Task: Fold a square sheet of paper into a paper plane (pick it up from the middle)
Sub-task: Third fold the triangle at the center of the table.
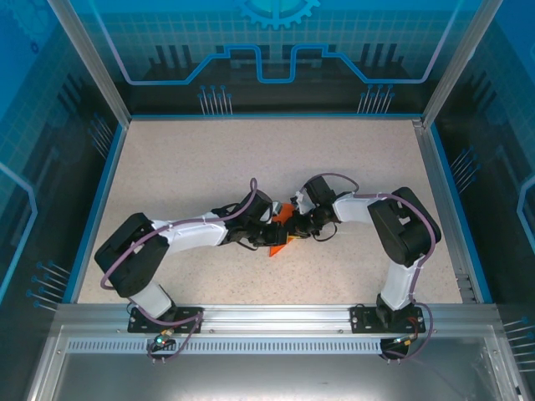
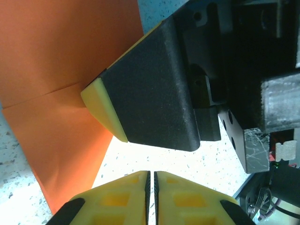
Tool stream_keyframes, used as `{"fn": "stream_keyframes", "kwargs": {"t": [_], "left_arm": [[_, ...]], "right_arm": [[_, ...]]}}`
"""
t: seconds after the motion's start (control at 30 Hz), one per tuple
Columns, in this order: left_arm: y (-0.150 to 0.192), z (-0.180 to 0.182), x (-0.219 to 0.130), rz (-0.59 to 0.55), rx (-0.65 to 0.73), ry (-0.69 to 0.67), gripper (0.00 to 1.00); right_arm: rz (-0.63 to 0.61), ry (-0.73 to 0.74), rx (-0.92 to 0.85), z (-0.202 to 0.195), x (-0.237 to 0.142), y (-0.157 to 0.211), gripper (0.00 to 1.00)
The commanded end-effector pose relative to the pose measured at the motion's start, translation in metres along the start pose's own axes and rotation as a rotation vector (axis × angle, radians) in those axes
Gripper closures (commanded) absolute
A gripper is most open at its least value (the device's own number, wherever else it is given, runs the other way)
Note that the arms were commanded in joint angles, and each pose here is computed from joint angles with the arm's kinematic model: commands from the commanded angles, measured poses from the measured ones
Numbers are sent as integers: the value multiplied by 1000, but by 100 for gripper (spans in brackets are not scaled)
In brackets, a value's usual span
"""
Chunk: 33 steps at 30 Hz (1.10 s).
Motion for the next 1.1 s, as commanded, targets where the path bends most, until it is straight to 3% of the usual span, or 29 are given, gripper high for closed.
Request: {"fn": "stream_keyframes", "kwargs": {"t": [0.0,0.67,1.07], "left_arm": [[2,7,6,8,-26,-6,86],[11,24,29,89,-51,-52,87],[42,45,29,168,-88,-120,88]], "right_arm": [[10,144,52,-27,5,9,86],[10,145,59,-27,6,8,86],[9,156,59,-29,6,8,86]]}}
Point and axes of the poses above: each hand's point on the last joint's axis, 136 mm out from that joint toward the fingers, its own x axis out along the fingers, its own z axis along the line the jaws close on, y = z × x, the point moved 6 cm from there along -x, back along the fingers, and after that the axes turned 13 degrees about x, right-handed, at the moved point
